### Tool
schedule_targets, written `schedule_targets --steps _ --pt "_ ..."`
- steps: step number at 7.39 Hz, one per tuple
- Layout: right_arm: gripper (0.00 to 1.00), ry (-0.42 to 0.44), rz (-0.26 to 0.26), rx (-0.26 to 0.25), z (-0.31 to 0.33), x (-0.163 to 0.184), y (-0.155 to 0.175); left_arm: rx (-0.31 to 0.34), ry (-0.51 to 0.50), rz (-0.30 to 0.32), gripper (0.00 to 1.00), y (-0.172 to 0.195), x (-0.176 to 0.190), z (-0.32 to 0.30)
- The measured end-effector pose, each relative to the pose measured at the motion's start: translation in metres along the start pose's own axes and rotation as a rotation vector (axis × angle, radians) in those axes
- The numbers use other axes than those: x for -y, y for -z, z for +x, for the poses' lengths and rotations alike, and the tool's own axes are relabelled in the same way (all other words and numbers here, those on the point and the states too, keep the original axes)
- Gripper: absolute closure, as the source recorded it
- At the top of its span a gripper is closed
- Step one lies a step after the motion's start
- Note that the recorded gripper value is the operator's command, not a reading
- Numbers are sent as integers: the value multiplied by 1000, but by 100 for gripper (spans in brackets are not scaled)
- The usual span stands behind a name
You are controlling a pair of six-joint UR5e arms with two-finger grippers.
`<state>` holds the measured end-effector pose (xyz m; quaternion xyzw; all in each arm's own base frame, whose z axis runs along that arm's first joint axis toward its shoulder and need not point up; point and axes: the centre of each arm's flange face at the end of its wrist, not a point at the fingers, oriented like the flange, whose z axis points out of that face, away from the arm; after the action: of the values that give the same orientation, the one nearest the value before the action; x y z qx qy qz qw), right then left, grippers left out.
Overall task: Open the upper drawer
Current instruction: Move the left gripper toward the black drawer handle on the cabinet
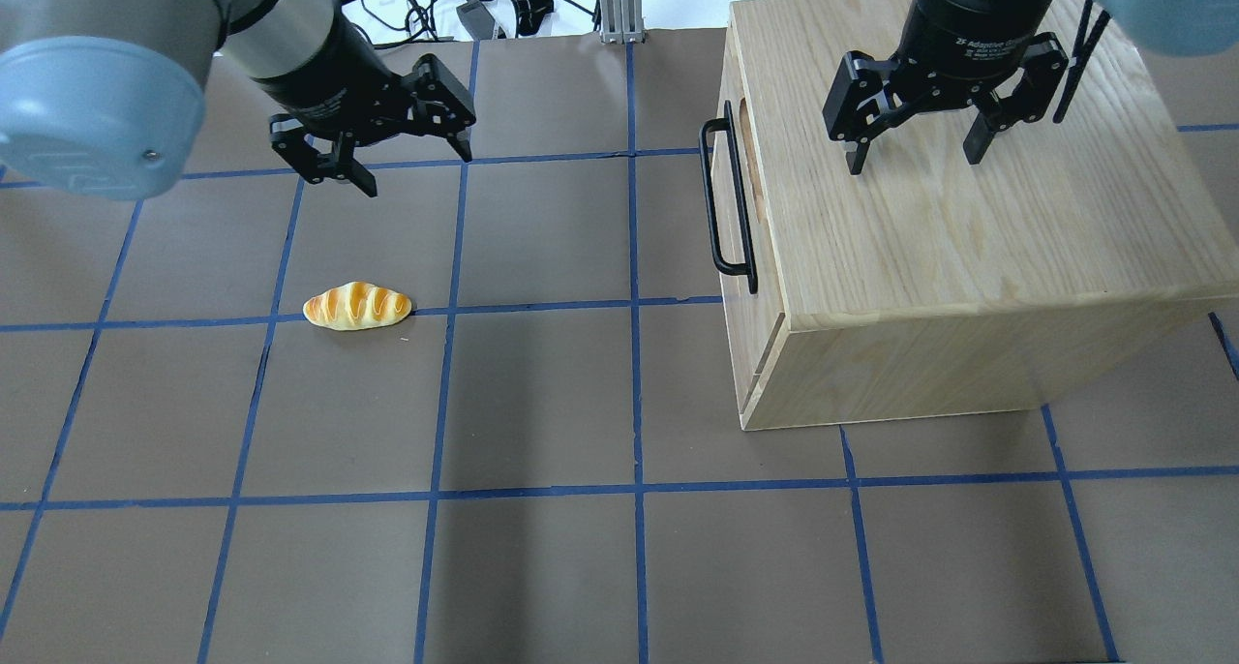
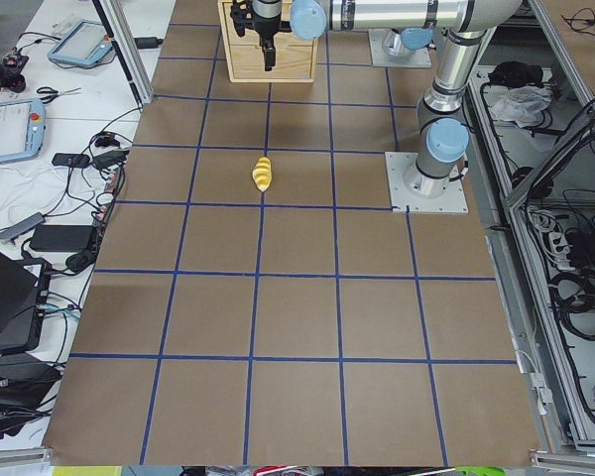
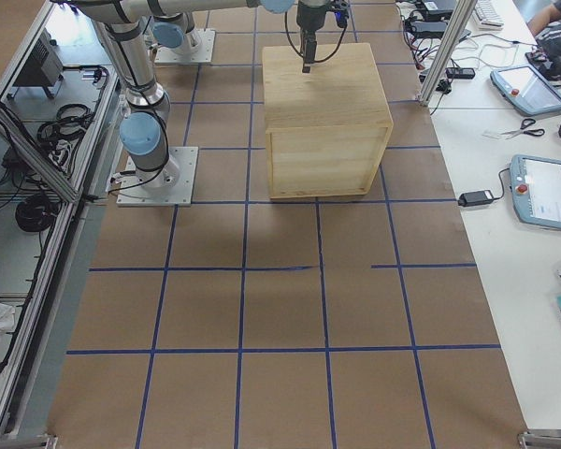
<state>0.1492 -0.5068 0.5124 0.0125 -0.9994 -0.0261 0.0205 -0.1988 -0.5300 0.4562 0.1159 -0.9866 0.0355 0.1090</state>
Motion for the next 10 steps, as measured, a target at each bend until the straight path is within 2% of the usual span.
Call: schedule_targets --steps 3,6,10 --pt "0 0 0 0 0 0 0 -46 50 19 0 -38 -10 57" --pt "0 0 -1 0 0 0 0 -85 113 36 0 -61 -31 104" --pt "0 0 0 0 0 0 0 -90 108 10 0 -86 -58 140"
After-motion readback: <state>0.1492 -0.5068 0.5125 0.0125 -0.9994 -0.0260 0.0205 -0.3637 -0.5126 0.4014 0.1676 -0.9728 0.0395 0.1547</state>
